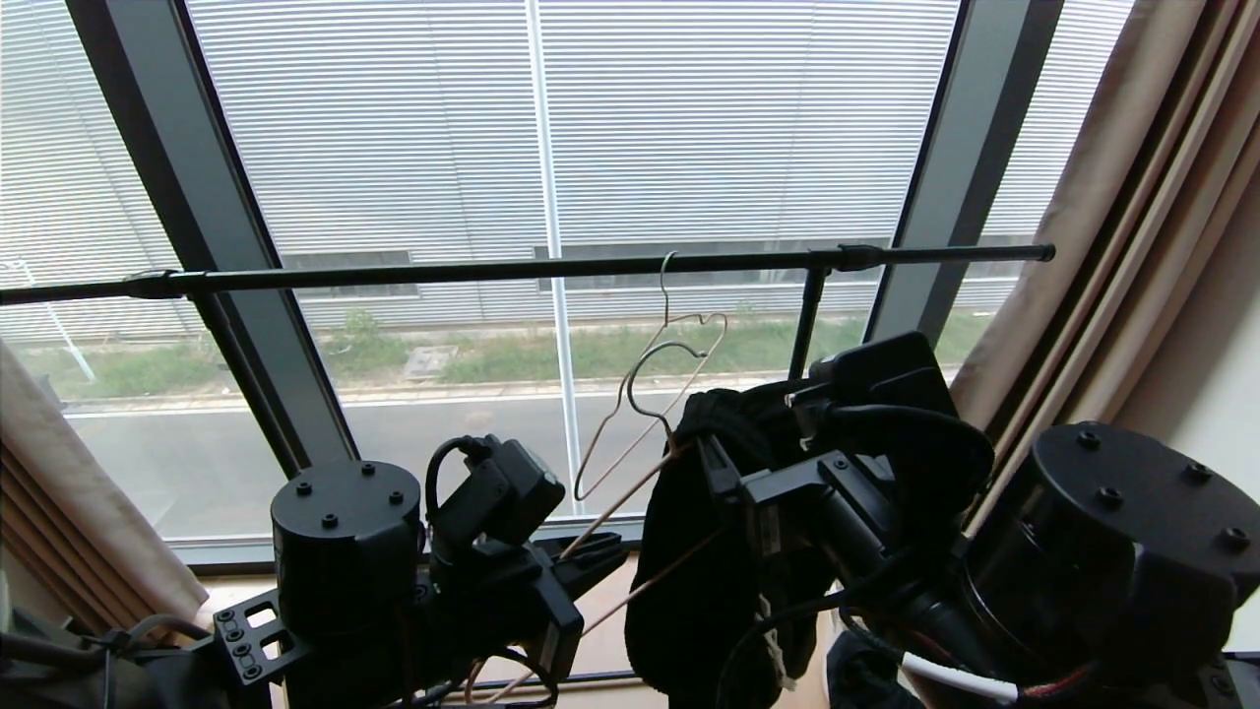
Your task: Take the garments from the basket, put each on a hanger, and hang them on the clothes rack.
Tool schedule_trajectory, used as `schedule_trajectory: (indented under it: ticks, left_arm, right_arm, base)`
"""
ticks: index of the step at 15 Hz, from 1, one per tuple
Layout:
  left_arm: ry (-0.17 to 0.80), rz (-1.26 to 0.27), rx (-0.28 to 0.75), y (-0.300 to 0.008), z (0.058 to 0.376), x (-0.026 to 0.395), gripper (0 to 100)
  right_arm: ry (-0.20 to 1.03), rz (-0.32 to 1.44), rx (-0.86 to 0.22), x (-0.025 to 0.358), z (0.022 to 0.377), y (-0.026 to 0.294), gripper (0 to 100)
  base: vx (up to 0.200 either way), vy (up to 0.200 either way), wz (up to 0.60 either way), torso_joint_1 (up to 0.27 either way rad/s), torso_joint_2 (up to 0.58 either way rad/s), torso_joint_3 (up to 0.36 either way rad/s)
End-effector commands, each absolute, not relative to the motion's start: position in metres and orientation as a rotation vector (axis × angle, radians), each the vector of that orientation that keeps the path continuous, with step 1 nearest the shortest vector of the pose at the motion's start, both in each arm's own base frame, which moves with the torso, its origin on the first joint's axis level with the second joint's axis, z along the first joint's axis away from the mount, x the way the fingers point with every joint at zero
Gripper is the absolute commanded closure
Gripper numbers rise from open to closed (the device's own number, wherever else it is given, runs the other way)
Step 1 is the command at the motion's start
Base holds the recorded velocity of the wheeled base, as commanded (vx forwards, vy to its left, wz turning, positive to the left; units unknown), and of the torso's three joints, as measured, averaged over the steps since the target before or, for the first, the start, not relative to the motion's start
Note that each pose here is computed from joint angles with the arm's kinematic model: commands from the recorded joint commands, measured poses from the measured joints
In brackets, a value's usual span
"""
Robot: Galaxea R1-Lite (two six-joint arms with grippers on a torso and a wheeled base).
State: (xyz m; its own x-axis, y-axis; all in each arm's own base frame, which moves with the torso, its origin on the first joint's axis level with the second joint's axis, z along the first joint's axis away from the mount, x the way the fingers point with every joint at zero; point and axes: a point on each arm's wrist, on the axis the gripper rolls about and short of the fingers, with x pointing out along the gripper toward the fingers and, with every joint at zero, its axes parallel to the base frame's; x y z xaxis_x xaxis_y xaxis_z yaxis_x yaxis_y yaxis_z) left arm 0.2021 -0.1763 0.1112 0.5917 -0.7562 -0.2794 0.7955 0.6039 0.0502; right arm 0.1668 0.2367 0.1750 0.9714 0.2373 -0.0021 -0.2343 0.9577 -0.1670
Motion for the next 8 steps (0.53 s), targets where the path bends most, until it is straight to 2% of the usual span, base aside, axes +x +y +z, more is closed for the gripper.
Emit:
schedule_trajectory:
  ticks: [1,8]
  left_arm:
    - [0.244,-0.899,0.179,-0.1771,0.1096,0.2038,100]
    - [0.207,-0.884,0.163,-0.1749,0.1132,0.2065,100]
  right_arm:
    - [-0.028,0.238,-0.157,0.1645,0.1801,0.2321,0]
    - [-0.030,0.287,-0.166,0.1597,0.1804,0.2237,0]
  base:
    - [0.000,0.000,0.00,0.000,0.00,0.000]
    - [0.000,0.000,0.00,0.000,0.00,0.000]
